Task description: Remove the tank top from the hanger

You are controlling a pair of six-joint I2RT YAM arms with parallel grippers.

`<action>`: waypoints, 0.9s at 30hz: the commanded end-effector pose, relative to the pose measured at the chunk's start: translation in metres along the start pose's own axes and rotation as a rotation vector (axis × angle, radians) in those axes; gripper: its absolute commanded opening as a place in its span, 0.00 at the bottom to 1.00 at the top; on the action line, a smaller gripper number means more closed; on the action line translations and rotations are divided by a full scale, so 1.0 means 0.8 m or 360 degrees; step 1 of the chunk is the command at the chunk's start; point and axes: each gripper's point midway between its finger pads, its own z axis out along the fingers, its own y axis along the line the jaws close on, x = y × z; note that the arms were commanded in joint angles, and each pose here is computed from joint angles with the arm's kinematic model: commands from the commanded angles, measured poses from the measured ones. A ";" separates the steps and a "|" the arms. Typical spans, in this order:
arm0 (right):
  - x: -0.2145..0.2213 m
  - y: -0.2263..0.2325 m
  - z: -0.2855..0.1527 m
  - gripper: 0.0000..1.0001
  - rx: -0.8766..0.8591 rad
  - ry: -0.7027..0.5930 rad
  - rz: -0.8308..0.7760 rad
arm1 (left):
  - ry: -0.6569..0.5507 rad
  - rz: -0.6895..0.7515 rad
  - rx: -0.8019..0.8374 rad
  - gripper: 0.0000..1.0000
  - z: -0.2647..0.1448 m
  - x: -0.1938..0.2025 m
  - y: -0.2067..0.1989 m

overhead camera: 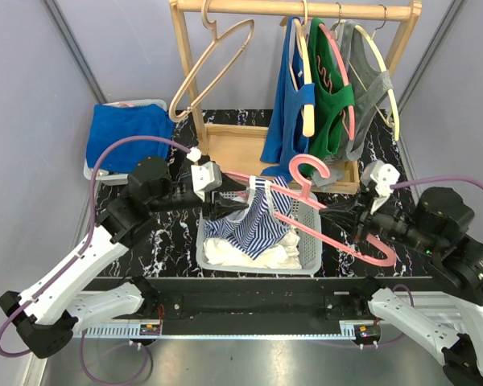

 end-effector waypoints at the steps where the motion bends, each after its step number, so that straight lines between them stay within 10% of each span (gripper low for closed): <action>1: -0.022 -0.006 0.024 0.00 -0.0032 -0.0095 -0.0063 | -0.0128 -0.0027 0.0213 0.48 0.009 -0.032 -0.031; 27: -0.026 -0.007 0.025 0.00 -0.0035 -0.0091 -0.0068 | 0.0036 0.0052 -0.0078 0.34 0.001 0.019 -0.001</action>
